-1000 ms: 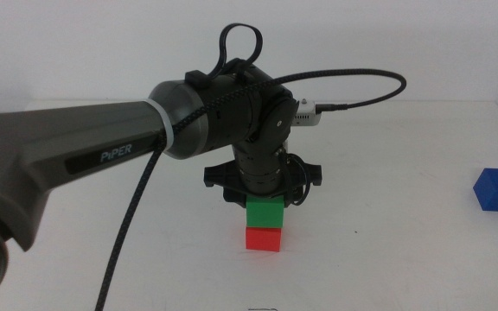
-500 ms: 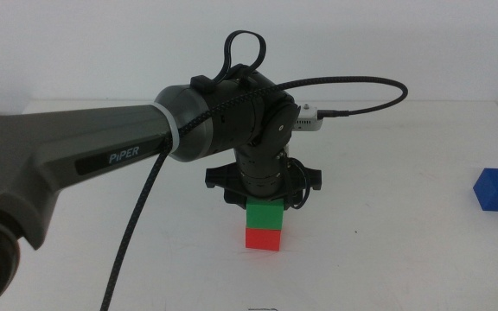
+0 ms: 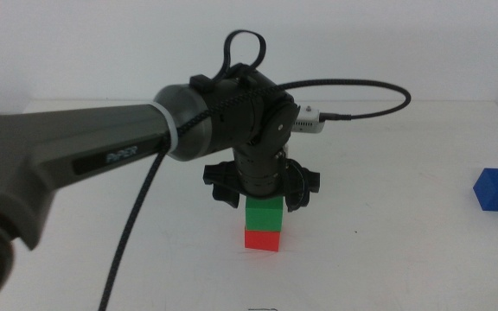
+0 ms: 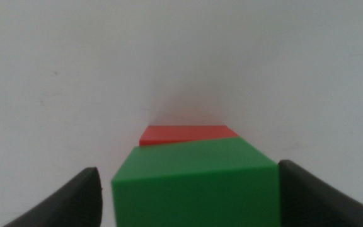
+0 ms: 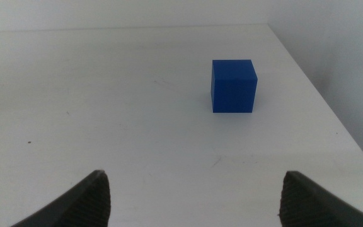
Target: Stack red cubes first, then green, then blue cubes in a specific spot.
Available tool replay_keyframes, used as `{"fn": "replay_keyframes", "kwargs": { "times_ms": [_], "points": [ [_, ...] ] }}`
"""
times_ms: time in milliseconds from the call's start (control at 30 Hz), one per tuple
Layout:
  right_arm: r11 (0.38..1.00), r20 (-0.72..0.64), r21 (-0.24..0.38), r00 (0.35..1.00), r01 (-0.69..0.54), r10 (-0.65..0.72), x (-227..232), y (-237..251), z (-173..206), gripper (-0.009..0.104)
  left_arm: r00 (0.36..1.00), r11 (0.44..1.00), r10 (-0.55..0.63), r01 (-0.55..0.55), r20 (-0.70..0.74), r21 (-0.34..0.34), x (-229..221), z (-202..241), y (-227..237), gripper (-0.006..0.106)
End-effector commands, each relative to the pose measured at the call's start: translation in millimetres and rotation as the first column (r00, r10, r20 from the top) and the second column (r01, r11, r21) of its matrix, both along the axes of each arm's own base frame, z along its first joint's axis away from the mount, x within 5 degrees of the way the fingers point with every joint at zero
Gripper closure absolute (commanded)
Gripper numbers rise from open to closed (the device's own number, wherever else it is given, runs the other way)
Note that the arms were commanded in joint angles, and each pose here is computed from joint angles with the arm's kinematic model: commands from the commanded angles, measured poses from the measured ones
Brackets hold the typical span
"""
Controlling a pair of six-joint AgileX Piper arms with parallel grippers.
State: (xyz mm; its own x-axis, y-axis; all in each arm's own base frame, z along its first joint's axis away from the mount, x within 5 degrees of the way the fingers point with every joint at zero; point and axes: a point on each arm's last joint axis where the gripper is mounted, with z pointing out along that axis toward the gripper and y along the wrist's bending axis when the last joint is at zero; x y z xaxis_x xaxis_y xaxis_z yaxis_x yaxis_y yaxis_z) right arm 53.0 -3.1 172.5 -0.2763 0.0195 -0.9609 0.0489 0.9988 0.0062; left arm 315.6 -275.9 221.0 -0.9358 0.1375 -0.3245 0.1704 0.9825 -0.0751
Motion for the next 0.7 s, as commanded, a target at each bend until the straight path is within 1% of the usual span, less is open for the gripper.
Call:
{"fn": "replay_keyframes", "kwargs": {
  "times_ms": [0,200,300,433,533,567,600,633,667],
  "points": [
    [1.000,0.115,-0.020,0.993,0.003,0.000,0,0,14,0.010,0.995,0.997,-0.007,0.015,0.099,-0.076,-5,45,4,0.007],
    [1.000,0.115,-0.020,0.993,0.003,0.000,0,0,14,0.010,0.990,0.995,0.001,0.013,0.138,-0.099,-17,79,17,0.007],
    [1.000,0.115,-0.020,0.993,0.003,0.000,0,0,14,0.010,0.980,0.994,-0.001,0.022,0.198,-0.106,-30,112,32,0.007],
    [1.000,0.115,-0.020,0.993,0.003,0.000,0,0,14,0.010,0.949,0.986,0.017,0.036,0.315,-0.163,-56,165,60,0.007],
    [1.000,0.115,-0.020,0.993,0.003,0.000,0,0,14,0.010,0.925,0.982,-0.004,0.075,0.379,-0.173,-79,198,82,0.007],
    [1.000,0.115,-0.020,0.993,0.003,0.000,0,0,14,0.010,0.909,0.981,-0.023,0.102,0.416,-0.168,-85,207,89,0.007],
    [1.000,0.115,-0.020,0.993,0.003,0.000,0,0,14,0.010,0.881,0.979,-0.074,0.154,0.467,-0.135,-90,215,95,0.007],
    [1.000,0.115,-0.020,0.993,0.003,0.000,0,0,14,0.010,0.847,0.973,-0.142,0.214,0.512,-0.085,-95,220,101,0.007],
    [1.000,0.115,-0.020,0.993,0.003,0.000,0,0,14,0.010,0.826,0.966,-0.185,0.252,0.533,-0.055,-99,222,108,0.007]
  ]
}}
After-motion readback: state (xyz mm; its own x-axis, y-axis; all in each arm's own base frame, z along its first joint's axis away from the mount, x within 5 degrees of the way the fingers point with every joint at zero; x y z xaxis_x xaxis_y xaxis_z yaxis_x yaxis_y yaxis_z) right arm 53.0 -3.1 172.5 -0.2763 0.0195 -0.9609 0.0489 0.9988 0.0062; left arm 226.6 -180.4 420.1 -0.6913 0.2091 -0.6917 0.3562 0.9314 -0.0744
